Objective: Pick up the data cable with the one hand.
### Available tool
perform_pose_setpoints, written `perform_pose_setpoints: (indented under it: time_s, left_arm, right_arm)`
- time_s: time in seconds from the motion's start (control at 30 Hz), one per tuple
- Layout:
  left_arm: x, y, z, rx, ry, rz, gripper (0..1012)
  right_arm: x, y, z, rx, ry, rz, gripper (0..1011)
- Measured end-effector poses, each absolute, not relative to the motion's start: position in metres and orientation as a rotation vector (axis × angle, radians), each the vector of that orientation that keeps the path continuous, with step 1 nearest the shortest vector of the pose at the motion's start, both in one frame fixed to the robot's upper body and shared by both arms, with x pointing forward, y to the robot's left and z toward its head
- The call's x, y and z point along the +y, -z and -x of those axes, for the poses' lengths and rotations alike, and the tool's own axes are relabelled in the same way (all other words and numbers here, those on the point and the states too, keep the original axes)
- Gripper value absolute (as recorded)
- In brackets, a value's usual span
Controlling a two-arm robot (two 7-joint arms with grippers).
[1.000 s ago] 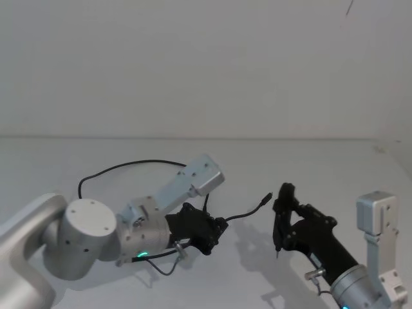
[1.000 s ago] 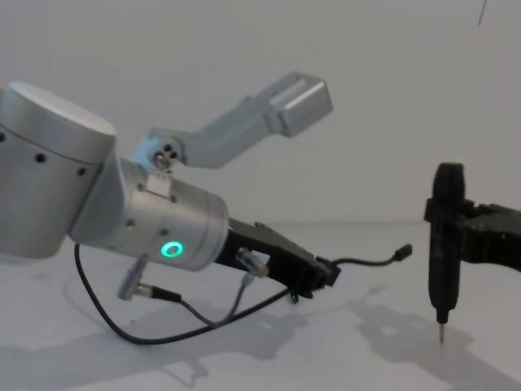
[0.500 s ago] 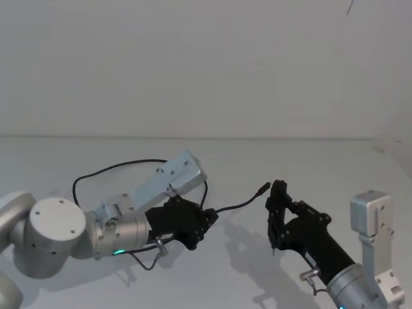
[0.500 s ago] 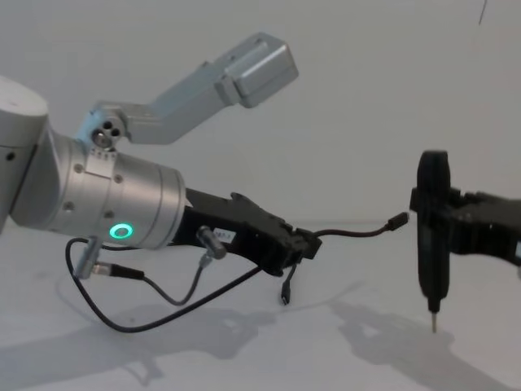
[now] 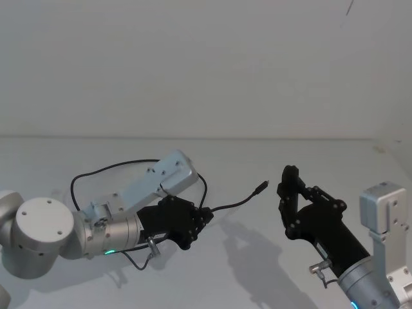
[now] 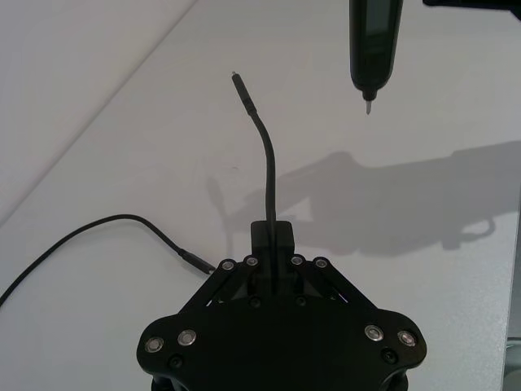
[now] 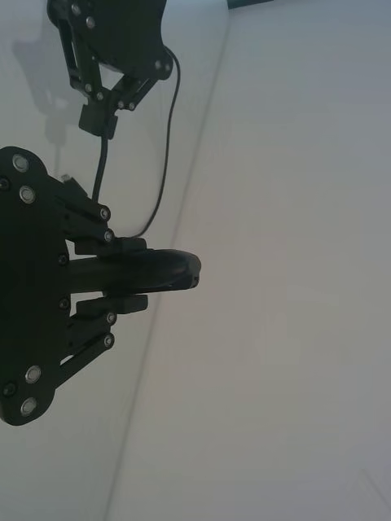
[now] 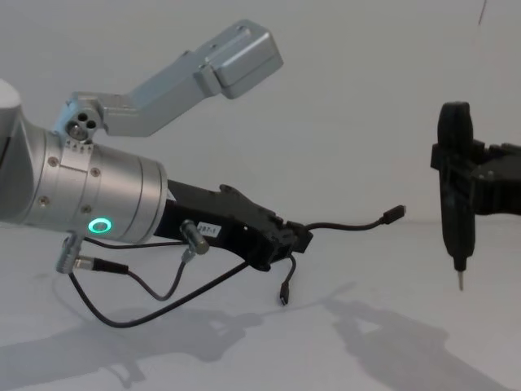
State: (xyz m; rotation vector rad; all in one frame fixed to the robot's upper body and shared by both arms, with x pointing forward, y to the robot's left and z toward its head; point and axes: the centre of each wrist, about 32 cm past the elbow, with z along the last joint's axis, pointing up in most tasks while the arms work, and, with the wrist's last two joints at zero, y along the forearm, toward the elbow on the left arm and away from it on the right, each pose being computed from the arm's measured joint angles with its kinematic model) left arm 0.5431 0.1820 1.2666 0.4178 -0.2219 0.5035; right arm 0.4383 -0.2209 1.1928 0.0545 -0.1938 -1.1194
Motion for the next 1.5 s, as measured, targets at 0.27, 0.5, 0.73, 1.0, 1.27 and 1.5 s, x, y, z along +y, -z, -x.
perform_pose_setpoints:
  time_s: [0.27,0.5,0.73,1.0,1.27,1.5]
  left_arm:
    - [0.184,-1.267,-0.542,-0.227,-0.501,-0.416,36]
    - [0.185,-1.268,-0.542,-0.230,-0.499,-0.415,36]
    - [0.186,-1.268,-0.542,-0.231,-0.498,-0.414,36]
    - [0.186,-1.268,-0.541,-0.232,-0.498,-0.413,36]
    - [0.186,-1.268,-0.541,-0.233,-0.497,-0.413,36]
    - [0.187,-1.269,-0.541,-0.238,-0.494,-0.411,36]
  right_arm:
    - [-0.221,-1.196,-0.436,-0.216,1.128,-0.051,283]
    - [-0.220,-1.196,-0.436,-0.218,1.135,-0.082,283]
    - [-0.217,-1.194,-0.439,-0.243,1.145,-0.165,283]
    - [-0.212,-1.197,-0.446,-0.287,1.155,-0.290,283]
    - [-0.206,-1.200,-0.458,-0.314,1.162,-0.403,283]
    - [-0.202,-1.197,-0.467,-0.306,1.167,-0.456,283]
